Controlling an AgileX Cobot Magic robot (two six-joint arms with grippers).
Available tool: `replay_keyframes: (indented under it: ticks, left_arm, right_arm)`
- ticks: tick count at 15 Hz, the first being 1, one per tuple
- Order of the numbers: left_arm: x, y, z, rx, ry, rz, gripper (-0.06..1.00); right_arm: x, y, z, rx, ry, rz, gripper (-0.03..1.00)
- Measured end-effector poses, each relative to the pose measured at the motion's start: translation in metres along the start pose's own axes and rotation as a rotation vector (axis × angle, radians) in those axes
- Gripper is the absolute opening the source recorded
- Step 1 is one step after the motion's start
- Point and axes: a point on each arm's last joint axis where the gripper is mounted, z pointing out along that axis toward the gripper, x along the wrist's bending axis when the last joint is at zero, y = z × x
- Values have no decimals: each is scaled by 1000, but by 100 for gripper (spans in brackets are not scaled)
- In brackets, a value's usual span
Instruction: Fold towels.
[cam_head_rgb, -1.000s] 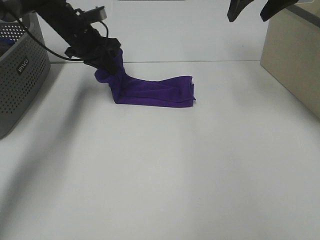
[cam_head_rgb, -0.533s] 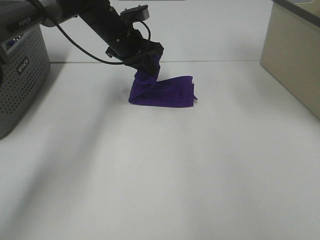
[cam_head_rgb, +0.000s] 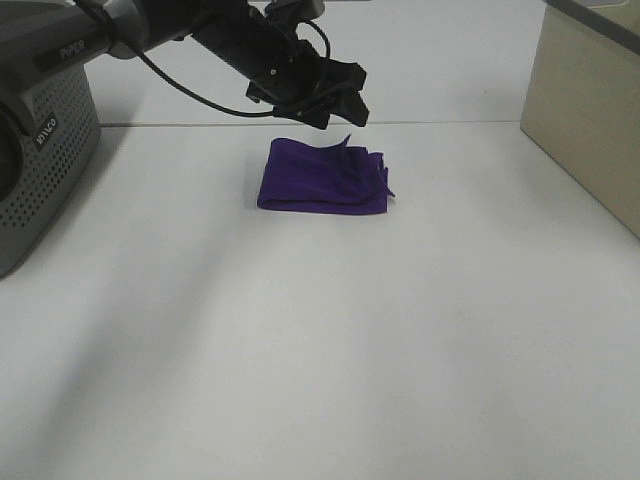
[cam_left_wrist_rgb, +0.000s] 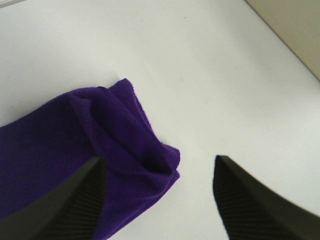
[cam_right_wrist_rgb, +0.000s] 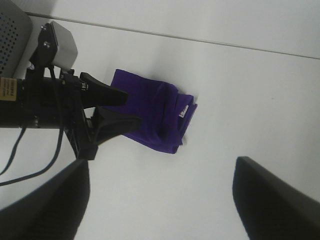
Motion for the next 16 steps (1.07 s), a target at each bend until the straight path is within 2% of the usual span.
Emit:
replay_keyframes:
  ticks: [2,5,8,10,11,12,13,15,16]
  left_arm:
    - [-9,0,4,-8,-15,5,69]
    - [-11,3,0,-21,-16,9,71]
    - [-12,18,-31,-39,54,107,71]
    - [1,31,-67,-48,198,174,71]
    - [9,35,-81,-49,273,170,71]
    - [24,39,-100,-44,393,143,71]
    - [32,39,-110,-27,459,124,71]
    - [47,33,-134,75,579,96,72]
    - [57,29,-146,126,609,64,72]
  right_arm:
    - [3,0,-10,-21,1,-7,77]
    - [8,0,-25,-50,4,-16,77]
    - [10,0,-29,-59,5,-18,77]
    - [10,0,-30,-61,5,-22,77]
    - [10,0,-31,-62,5,-35,77]
    - [10,0,-31,-62,2,-58,77]
    - [9,0,-31,-61,-7,-71,77]
    - [4,0,-31,-57,-65,-86,77]
    - [1,0,-31,-55,-97,-81,77]
